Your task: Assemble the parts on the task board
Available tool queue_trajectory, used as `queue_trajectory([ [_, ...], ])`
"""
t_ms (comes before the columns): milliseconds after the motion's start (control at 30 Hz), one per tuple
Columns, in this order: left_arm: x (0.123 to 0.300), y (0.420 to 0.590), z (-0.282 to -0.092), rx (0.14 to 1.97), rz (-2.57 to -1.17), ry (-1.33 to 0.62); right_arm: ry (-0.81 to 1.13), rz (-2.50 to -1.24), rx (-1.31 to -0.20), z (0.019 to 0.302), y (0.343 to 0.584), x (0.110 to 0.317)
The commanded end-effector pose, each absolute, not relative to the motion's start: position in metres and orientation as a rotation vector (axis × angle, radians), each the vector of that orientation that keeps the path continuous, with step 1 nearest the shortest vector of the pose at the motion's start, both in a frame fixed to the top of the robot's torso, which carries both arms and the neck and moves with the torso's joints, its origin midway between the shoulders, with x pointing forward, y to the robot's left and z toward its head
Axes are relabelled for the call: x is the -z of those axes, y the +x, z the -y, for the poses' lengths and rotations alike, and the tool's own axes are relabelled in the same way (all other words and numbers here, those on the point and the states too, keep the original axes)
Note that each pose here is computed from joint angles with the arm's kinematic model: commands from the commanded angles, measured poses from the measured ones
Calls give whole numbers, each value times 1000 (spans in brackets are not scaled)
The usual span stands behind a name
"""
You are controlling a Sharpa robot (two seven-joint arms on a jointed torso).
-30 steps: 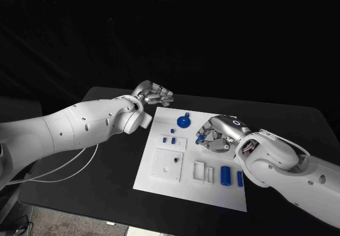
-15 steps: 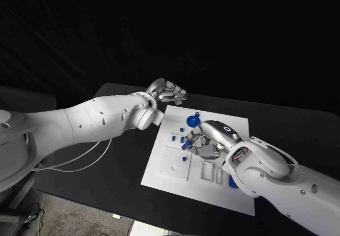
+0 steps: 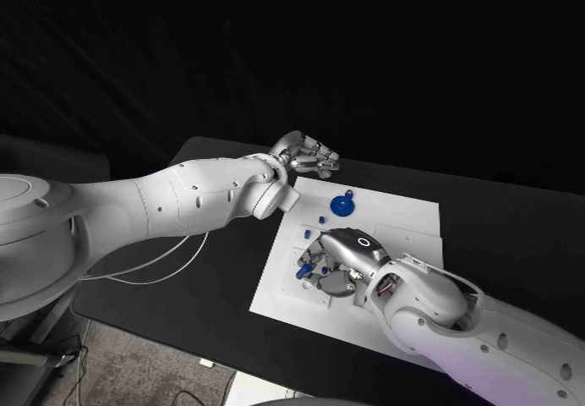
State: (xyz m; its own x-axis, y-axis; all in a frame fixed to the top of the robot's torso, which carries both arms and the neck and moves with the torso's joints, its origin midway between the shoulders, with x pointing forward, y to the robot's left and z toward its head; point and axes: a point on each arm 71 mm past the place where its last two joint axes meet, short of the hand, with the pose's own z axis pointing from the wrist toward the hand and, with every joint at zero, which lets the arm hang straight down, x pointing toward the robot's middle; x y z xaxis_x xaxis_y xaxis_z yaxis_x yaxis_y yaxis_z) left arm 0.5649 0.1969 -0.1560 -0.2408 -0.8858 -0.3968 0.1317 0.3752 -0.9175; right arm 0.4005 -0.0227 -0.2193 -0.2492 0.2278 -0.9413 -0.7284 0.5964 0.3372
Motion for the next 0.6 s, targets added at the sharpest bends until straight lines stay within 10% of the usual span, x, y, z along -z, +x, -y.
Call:
queue_trajectory([
  [33,155,565,-193,1145,-1509,-710,-519,-1578,-915,19,398,225],
  [600,156,564,-194,1144,-1511,-712,-561,-1611,-836,18,399,239],
])
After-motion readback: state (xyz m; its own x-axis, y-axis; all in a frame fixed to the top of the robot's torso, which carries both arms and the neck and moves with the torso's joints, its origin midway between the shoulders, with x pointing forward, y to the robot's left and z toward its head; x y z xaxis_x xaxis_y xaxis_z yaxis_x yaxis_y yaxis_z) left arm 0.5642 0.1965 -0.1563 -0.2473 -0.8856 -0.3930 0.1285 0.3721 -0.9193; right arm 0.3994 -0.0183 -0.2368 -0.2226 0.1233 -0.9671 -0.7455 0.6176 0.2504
